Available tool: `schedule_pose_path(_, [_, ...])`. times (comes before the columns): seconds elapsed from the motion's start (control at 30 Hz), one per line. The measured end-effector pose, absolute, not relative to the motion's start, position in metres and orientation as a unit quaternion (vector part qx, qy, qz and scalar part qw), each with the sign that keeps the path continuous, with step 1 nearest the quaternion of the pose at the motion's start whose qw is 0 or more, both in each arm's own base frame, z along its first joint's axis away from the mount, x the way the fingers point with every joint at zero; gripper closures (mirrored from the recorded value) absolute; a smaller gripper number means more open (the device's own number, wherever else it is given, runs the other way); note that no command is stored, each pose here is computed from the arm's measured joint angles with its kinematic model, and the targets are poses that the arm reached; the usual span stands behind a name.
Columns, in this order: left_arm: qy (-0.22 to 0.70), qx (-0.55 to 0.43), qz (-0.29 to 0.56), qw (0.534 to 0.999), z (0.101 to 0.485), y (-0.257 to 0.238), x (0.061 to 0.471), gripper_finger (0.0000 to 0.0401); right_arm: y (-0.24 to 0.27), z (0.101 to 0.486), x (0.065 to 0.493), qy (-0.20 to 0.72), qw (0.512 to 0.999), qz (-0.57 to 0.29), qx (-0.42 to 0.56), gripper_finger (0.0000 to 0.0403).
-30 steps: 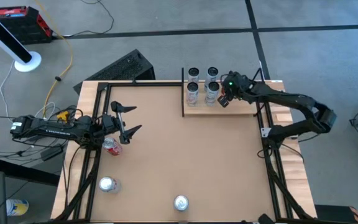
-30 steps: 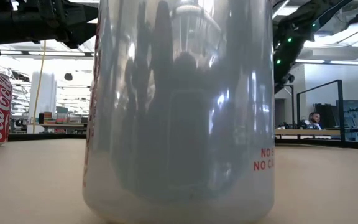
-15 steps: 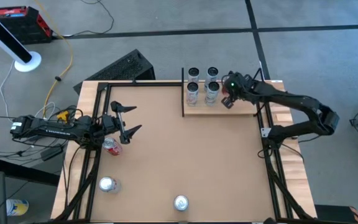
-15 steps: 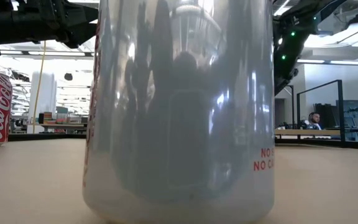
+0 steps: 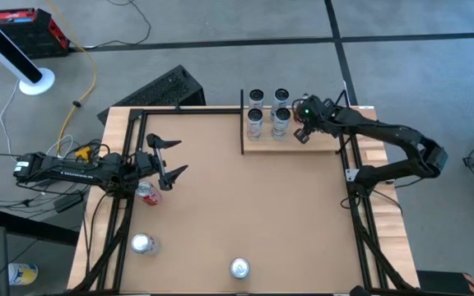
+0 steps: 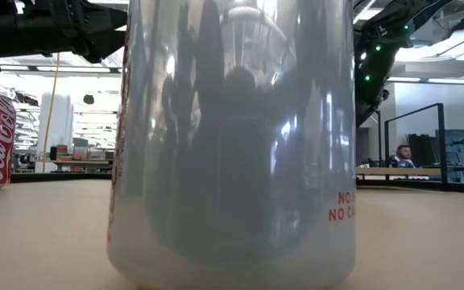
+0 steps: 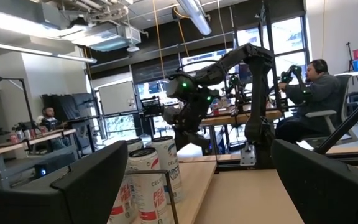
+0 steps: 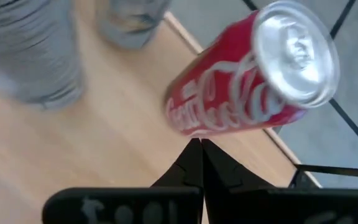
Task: Place canned beverage on shelf
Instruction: Put the red soda can on the shelf align with the other red soda can
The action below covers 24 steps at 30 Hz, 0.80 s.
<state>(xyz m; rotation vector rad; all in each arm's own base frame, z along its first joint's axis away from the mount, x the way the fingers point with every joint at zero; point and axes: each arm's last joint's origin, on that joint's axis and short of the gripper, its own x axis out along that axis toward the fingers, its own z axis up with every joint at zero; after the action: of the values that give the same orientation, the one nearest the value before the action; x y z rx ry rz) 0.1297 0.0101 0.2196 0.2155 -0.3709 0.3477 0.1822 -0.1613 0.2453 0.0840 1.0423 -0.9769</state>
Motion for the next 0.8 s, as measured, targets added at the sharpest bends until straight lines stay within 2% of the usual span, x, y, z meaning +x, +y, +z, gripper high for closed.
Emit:
schedule_pose_path(0.33, [-0.179,0.108,0.182,0.961,0.219,0.011,0.13,0.0015,-0.167,0.25,0.183,0.454,0.749,-0.482,0.02,0.0385])
schedule_pose_path(0.5, [-0.17,0.102,0.18,0.963,0.217,0.011,0.13,0.0015,-0.143,0.252,0.18,0.473,0.781,-0.401,0.077,0.0385])
schedule_pose_path(0.67, [-0.155,0.08,0.188,0.967,0.214,0.011,0.131,0.0015,-0.095,0.266,0.173,0.468,0.821,-0.279,0.171,0.0382])
schedule_pose_path(0.8, [-0.136,0.027,0.211,0.968,0.209,0.013,0.132,0.0015,-0.053,0.271,0.174,0.427,0.866,-0.197,0.171,0.0381])
